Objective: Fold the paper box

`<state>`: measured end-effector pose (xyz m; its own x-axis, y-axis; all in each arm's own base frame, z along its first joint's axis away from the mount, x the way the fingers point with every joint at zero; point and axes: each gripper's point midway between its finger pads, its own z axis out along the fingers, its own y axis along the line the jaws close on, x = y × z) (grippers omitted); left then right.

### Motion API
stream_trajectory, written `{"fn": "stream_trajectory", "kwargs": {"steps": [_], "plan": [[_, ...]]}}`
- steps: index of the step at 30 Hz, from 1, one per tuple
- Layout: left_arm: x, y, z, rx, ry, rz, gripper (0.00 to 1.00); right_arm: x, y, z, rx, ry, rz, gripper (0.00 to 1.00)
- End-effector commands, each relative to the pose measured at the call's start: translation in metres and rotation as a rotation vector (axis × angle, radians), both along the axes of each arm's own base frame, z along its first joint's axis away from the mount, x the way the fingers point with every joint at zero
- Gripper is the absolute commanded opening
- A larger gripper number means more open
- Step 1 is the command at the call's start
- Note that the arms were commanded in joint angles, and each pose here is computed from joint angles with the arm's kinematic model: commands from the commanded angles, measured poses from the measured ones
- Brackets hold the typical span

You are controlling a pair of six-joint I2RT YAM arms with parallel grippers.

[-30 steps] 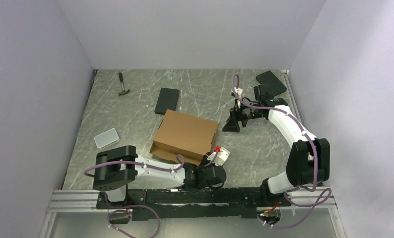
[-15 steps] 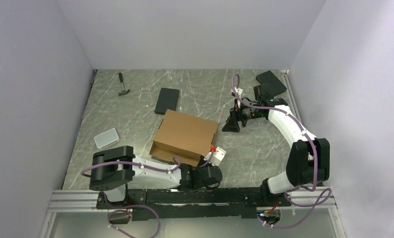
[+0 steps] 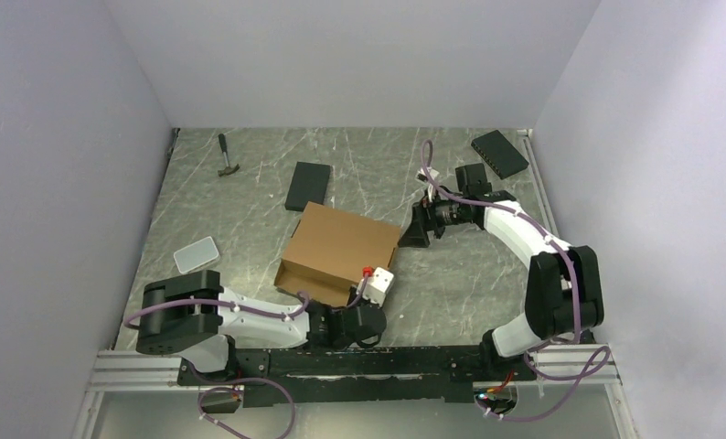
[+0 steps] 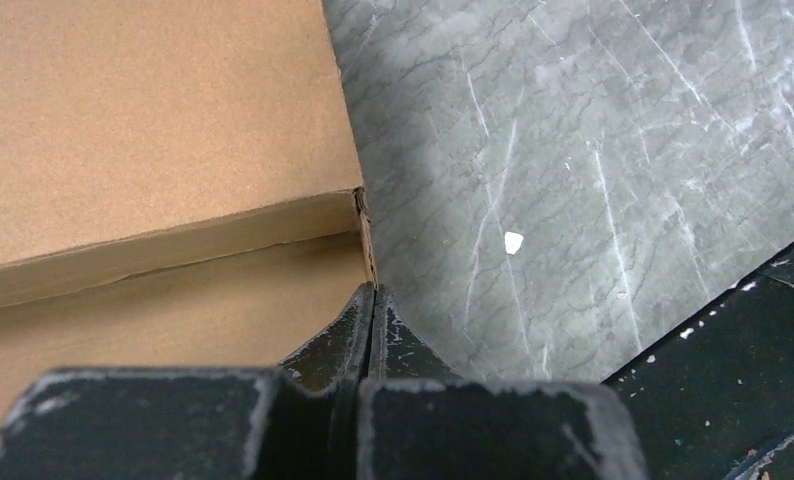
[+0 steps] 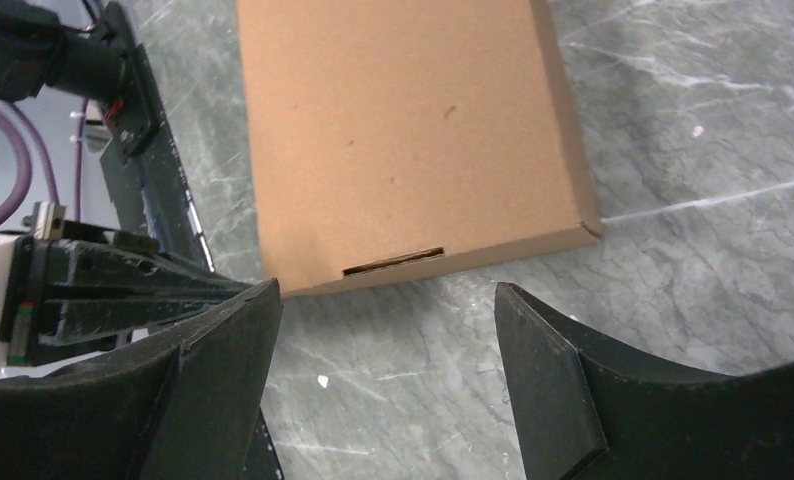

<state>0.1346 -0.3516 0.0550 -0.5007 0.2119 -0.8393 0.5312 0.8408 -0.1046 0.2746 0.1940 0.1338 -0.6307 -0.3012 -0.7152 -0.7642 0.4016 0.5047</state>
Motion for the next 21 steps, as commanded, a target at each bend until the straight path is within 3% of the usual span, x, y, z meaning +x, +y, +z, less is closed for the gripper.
{"fn": "stream_trajectory", "kwargs": {"steps": [1, 21], "plan": [[0.003, -0.002, 0.009, -0.065, 0.017, 0.011, 0.0, 0.022, 0.002, -0.007, 0.014, 0.013, -0.094, 0.82], [0.016, -0.002, 0.02, -0.073, 0.02, 0.042, 0.0, 0.044, 0.005, -0.036, 0.022, 0.122, -0.173, 0.82]]}}
